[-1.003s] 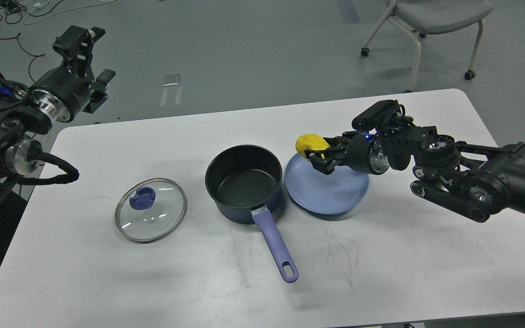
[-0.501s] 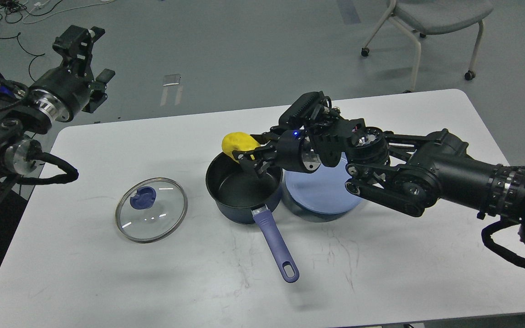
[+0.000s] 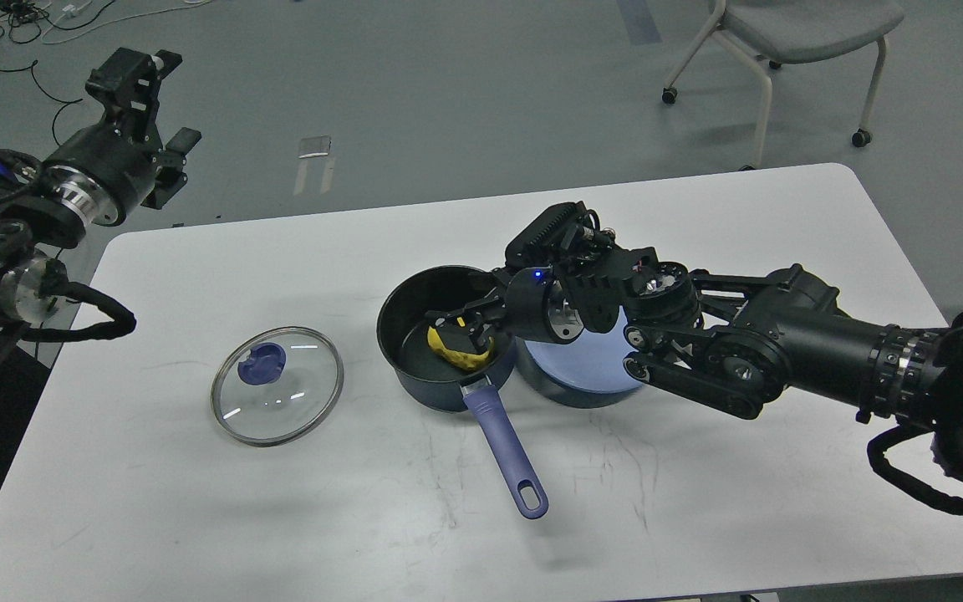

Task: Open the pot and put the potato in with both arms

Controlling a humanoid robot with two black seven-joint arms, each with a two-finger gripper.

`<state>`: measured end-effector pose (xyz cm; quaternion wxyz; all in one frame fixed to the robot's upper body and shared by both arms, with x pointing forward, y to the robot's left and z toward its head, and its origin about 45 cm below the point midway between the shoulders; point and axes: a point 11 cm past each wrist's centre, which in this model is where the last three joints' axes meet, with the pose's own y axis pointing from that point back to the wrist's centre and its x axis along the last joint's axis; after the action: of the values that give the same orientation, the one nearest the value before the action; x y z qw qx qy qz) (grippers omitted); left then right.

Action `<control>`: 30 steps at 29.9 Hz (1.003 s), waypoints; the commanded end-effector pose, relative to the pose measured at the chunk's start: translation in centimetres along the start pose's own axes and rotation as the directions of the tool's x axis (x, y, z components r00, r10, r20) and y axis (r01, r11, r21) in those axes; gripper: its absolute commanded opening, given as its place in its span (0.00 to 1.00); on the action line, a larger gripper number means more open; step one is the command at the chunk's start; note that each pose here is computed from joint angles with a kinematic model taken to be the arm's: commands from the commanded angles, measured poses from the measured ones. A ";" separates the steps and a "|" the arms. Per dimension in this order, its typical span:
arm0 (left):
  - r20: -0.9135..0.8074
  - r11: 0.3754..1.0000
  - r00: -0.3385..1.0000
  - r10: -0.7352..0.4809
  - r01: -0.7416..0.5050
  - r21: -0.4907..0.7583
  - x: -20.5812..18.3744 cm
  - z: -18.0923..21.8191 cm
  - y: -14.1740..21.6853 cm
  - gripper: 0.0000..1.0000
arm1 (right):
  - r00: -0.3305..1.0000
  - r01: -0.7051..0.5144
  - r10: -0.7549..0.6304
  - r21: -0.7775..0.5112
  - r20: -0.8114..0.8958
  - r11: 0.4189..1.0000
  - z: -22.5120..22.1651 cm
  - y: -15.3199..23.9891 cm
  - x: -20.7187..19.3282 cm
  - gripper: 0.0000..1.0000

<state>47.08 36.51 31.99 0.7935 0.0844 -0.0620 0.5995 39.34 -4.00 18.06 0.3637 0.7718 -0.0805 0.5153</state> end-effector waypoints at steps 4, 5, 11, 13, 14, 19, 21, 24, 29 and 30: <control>-0.035 0.999 0.998 -0.048 0.048 -0.013 -2.6 -0.1 -1.2 0.98 | 0.966 -0.166 0.164 -0.009 0.198 0.986 0.8 0.7 4.3 1.00; -0.057 0.997 0.996 -0.069 0.068 -0.019 -3.8 -0.2 -1.7 0.98 | 0.943 -0.217 0.216 -0.022 0.255 0.976 1.3 1.2 5.5 1.00; -0.116 0.991 0.985 -0.128 0.124 -0.046 -7.5 -0.1 -3.1 0.98 | 0.616 -0.454 0.436 -0.157 0.656 0.877 6.1 4.7 10.5 1.00; -0.148 0.989 0.979 -0.143 0.136 -0.053 -8.6 -0.4 -3.3 0.98 | 0.410 -0.499 0.446 -0.213 0.796 0.840 7.8 6.0 10.6 1.00; -0.161 0.988 0.976 -0.148 0.140 -0.058 -9.0 -0.5 -3.4 0.98 | 0.346 -0.507 0.442 -0.231 0.827 0.831 8.4 6.4 10.3 1.00; -0.278 0.988 0.948 -0.152 0.134 -0.080 -9.5 -1.8 -2.9 0.98 | 0.000 -0.525 0.394 -0.335 0.919 0.782 12.5 9.8 7.9 1.00; -0.309 0.986 0.937 -0.164 0.147 -0.078 -9.6 -2.8 -2.4 0.98 | -0.088 -0.540 0.296 -0.295 0.951 0.788 12.9 10.5 7.1 1.00; -0.349 0.986 0.922 -0.166 0.149 -0.074 -9.4 -4.1 -1.6 0.98 | -0.172 -0.578 0.135 -0.212 0.976 0.788 13.3 12.1 5.7 1.00; -0.392 0.984 0.903 -0.177 0.163 -0.069 -9.5 -5.5 -0.7 0.98 | -0.223 -0.566 0.150 -0.253 0.963 0.785 14.1 12.4 4.9 1.00; -0.405 0.983 0.895 -0.186 0.170 -0.075 -9.5 -5.7 -0.5 0.98 | -0.236 -0.557 0.164 -0.272 0.958 0.784 14.2 12.3 4.6 1.00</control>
<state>45.50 28.39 25.13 0.8394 -0.0440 0.0897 0.5342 45.79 -20.57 25.65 -0.1007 0.8743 -0.4593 -0.1203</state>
